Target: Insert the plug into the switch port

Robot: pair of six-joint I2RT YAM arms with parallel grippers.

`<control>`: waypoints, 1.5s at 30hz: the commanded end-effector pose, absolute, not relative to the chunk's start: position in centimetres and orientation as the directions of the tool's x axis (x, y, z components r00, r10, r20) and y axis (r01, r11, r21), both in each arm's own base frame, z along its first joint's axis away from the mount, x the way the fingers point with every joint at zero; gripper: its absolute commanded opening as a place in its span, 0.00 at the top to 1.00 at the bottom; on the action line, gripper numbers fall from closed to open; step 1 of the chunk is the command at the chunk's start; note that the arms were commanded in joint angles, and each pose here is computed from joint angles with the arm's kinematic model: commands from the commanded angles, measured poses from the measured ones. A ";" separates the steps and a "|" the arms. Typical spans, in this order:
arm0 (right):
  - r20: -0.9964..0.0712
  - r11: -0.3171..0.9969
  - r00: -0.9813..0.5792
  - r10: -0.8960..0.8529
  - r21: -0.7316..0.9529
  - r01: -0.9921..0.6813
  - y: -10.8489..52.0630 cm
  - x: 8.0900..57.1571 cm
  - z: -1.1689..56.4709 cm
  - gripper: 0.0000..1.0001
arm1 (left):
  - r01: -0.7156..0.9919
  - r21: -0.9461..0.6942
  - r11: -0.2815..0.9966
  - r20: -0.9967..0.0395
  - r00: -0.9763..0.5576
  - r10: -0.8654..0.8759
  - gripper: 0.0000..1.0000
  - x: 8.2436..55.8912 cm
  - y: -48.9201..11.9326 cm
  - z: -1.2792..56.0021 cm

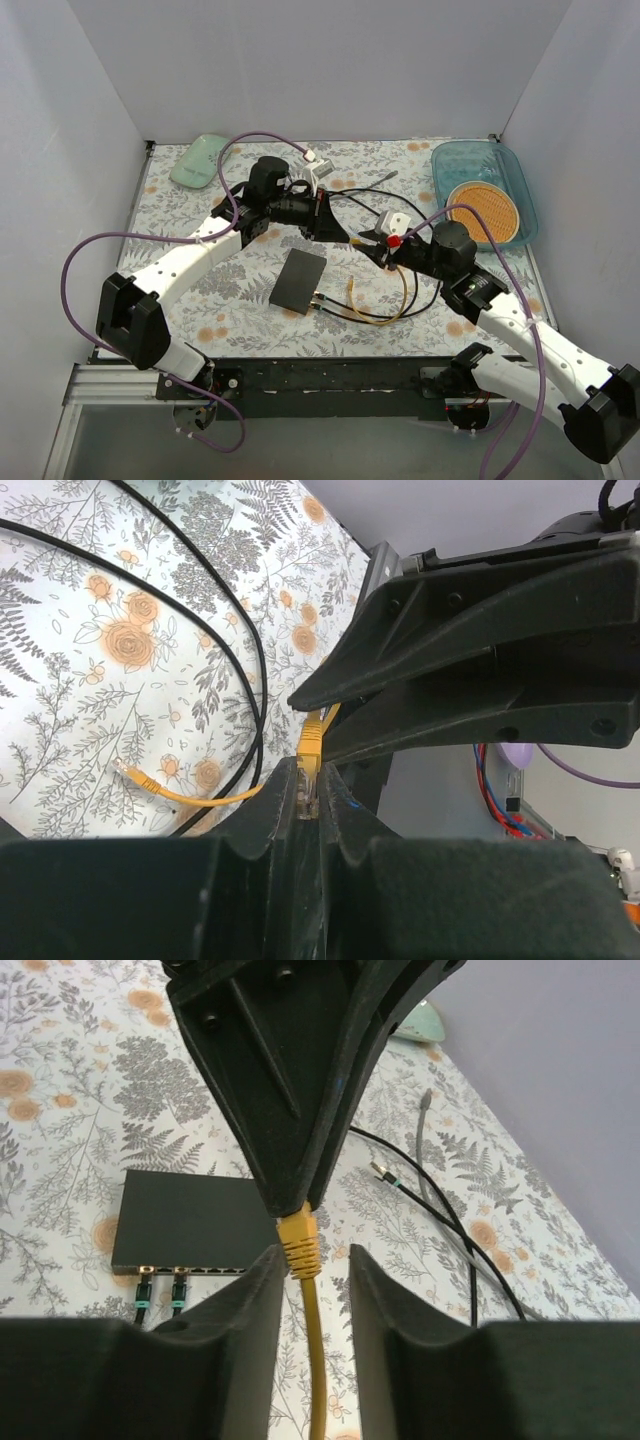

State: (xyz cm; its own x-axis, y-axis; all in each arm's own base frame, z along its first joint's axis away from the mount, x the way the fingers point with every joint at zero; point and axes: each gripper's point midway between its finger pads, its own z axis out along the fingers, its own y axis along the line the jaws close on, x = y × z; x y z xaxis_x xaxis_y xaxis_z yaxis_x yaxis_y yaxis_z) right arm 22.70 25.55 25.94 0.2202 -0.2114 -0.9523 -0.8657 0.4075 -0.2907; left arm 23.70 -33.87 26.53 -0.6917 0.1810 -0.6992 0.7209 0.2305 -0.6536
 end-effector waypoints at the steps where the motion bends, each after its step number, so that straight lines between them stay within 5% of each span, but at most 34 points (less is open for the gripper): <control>1: -0.956 0.417 0.217 -0.199 -0.283 -0.864 26.0 23.2 27.9 0.68 | 0.753 -0.623 0.212 -0.732 -0.657 0.180 1.00 23.5 -33.9 27.9; 11: -0.957 0.353 0.187 -0.222 -0.258 -0.899 26.8 22.6 27.1 0.91 | 0.747 -0.628 0.221 -0.730 -0.663 0.167 1.00 23.6 -33.9 28.1; 15: -0.956 0.359 0.190 -0.225 -0.262 -0.896 26.6 22.6 27.2 0.71 | 0.735 -0.637 0.231 -0.720 -0.675 0.163 1.00 23.8 -34.0 27.9; 20: -0.955 0.363 0.182 -0.233 -0.259 -0.895 26.5 22.6 26.9 0.66 | 0.731 -0.640 0.236 -0.716 -0.679 0.160 1.00 24.0 -34.1 27.9; 27: -0.957 0.379 0.156 -0.246 -0.243 -0.893 26.6 23.1 26.6 0.98 | 0.729 -0.646 0.227 -0.713 -0.682 0.162 1.00 23.8 -34.1 28.0; 31: -0.958 0.391 0.143 -0.249 -0.234 -0.890 26.6 23.4 26.5 0.99 | 0.729 -0.645 0.230 -0.714 -0.682 0.162 0.99 23.7 -34.0 27.9; 32: -0.958 0.397 0.137 -0.251 -0.231 -0.888 26.5 23.5 26.5 0.99 | 0.733 -0.638 0.236 -0.720 -0.677 0.156 0.67 23.9 -34.0 28.0; 33: -0.957 0.407 0.135 -0.257 -0.234 -0.883 26.4 23.7 26.5 0.99 | 0.732 -0.632 0.256 -0.723 -0.675 0.146 0.48 24.2 -33.9 28.0; 35: -0.956 0.428 0.119 -0.269 -0.229 -0.874 26.2 24.1 26.4 0.99 | 0.712 -0.587 0.386 -0.746 -0.660 0.083 0.15 26.3 -33.1 27.8; 36: -0.958 0.480 0.075 -0.278 -0.206 -0.853 25.6 24.7 26.2 0.99 | 0.693 -0.574 0.437 -0.751 -0.658 0.057 0.08 27.1 -32.6 27.7; 40: -0.966 0.689 -0.059 -0.251 -0.135 -0.712 23.0 27.4 27.3 0.99 | 0.546 -0.561 0.621 -0.760 -0.638 -0.126 0.02 31.9 -28.0 28.4; 45: -0.979 0.792 0.009 -0.205 -0.171 -0.586 20.8 28.9 33.1 0.99 | 0.381 -0.582 0.718 -0.739 -0.616 -0.272 0.02 35.4 -22.6 28.4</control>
